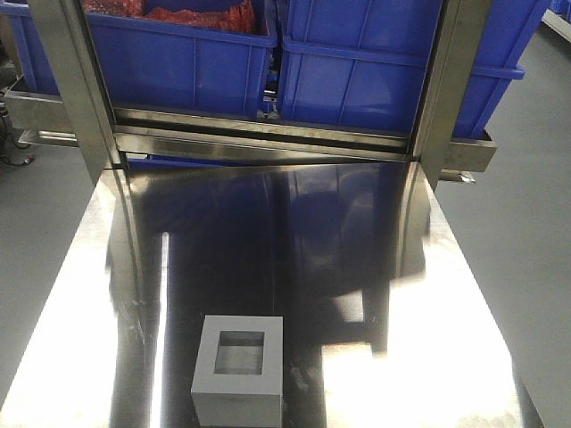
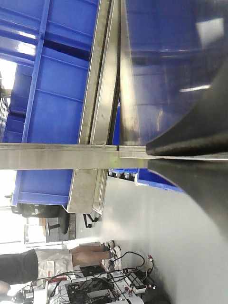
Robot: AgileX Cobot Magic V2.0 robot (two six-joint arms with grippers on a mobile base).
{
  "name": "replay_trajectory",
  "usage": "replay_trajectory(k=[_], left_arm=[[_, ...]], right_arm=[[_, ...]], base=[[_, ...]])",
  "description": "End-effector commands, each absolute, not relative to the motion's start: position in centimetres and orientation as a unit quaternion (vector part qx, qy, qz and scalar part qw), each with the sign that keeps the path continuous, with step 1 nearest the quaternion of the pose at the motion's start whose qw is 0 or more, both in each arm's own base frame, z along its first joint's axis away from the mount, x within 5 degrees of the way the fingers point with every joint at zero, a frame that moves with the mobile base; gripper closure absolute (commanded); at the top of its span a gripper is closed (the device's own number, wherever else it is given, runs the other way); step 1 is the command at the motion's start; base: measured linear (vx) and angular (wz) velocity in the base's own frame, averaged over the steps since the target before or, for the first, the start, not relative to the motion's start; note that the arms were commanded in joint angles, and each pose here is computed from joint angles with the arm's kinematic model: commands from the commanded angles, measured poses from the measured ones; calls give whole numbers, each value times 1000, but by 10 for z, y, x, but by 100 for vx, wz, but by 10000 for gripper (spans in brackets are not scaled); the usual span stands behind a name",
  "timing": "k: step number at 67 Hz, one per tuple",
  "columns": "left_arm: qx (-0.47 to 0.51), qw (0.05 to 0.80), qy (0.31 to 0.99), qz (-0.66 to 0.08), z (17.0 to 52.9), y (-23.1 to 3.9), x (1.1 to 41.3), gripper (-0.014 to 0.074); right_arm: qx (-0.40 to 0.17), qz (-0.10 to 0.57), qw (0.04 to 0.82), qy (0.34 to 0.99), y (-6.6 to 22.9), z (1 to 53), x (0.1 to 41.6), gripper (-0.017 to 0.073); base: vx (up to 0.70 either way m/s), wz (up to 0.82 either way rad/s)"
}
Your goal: Sort gray base to blue bin
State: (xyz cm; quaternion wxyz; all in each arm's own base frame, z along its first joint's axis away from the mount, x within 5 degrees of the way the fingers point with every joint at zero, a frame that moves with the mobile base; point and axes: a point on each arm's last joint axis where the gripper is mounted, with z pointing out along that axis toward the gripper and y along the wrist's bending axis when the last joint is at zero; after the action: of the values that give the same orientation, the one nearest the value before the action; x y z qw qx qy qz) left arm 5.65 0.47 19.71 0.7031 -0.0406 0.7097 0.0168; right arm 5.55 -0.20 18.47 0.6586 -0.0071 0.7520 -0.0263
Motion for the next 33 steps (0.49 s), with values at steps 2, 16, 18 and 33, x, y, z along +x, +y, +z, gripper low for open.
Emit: replay_trajectory(k=[2,16,18,33], left_arm=[[-41,738,674,12,209,4,54,601],[-41,738,674,13,209,4,54,601],[-41,737,674,12,209,4,54,601],[-52,761,647,-2,232,4,51,601]], right_arm=[[-12,-33,689,724,-2,191,56,564],[-12,-33,689,724,-2,191,56,564],[-12,-33,689,724,-2,191,56,564],[-12,-33,689,723,-2,191,56,564]], base=[[0,0],[0,0],[0,0],[0,0]])
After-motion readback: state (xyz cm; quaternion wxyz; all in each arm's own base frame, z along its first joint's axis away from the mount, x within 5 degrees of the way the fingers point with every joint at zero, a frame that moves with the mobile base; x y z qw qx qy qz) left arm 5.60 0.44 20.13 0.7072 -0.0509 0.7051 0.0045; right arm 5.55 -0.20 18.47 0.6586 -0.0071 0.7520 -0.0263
